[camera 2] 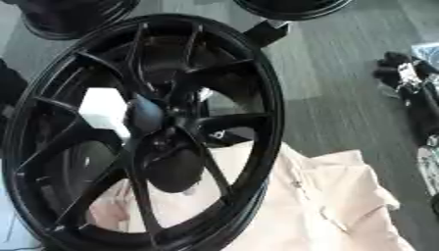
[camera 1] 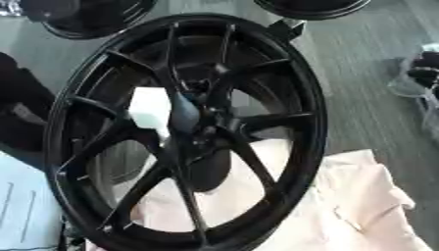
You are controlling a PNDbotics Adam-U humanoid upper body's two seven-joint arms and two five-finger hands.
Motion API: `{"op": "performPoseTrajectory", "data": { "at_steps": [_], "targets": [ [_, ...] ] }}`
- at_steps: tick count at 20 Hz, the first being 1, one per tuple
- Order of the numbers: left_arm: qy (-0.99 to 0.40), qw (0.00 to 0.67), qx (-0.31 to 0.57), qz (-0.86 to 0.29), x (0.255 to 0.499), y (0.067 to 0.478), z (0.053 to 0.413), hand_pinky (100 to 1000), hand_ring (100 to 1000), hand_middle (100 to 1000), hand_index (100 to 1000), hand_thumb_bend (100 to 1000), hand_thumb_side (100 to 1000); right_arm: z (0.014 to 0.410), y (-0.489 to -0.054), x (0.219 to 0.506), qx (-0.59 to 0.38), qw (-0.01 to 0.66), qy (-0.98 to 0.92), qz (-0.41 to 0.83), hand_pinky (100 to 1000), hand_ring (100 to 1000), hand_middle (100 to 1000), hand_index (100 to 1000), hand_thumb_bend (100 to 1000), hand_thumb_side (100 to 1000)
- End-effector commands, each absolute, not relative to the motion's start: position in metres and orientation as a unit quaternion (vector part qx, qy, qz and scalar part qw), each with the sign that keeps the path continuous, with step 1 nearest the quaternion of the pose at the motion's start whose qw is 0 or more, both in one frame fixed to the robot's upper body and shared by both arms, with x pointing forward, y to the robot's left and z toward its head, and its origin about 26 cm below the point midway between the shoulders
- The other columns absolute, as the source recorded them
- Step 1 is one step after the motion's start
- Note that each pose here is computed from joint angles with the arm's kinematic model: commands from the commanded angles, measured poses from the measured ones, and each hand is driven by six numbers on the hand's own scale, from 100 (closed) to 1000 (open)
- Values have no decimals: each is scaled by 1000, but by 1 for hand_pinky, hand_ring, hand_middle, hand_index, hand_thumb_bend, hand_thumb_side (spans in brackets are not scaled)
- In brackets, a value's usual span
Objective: Pull the pin out of the wheel hub.
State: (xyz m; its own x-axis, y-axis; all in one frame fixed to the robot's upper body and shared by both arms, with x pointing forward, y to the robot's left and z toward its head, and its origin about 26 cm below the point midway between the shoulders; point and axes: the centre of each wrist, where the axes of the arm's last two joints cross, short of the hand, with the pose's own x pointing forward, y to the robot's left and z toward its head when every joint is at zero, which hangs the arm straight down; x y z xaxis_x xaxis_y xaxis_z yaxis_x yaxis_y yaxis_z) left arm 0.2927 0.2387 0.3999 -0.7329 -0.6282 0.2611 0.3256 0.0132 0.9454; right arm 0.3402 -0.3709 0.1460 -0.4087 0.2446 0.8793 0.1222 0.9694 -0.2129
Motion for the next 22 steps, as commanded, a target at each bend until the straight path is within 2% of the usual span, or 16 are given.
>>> {"op": "performPoseTrajectory", "data": {
  "at_steps": [1, 12, 22],
  "targets": [
    [-606, 347, 154, -699, 281, 232, 404, 769, 801, 769, 821, 395, 737, 158, -375, 339, -123, 521, -842, 72, 894, 763, 730, 791, 100, 721],
    [-570, 330, 138, -740, 274, 208, 397, 781, 809, 778, 825, 436, 729, 159, -375, 339, -123, 522, -840, 76, 894, 763, 730, 790, 100, 720],
    [-538, 300, 211, -759, 277, 197, 387, 827, 825, 798, 849, 581, 615, 157, -375, 339, -122, 525, -838, 80, 894, 764, 730, 791, 100, 723]
  ]
}}
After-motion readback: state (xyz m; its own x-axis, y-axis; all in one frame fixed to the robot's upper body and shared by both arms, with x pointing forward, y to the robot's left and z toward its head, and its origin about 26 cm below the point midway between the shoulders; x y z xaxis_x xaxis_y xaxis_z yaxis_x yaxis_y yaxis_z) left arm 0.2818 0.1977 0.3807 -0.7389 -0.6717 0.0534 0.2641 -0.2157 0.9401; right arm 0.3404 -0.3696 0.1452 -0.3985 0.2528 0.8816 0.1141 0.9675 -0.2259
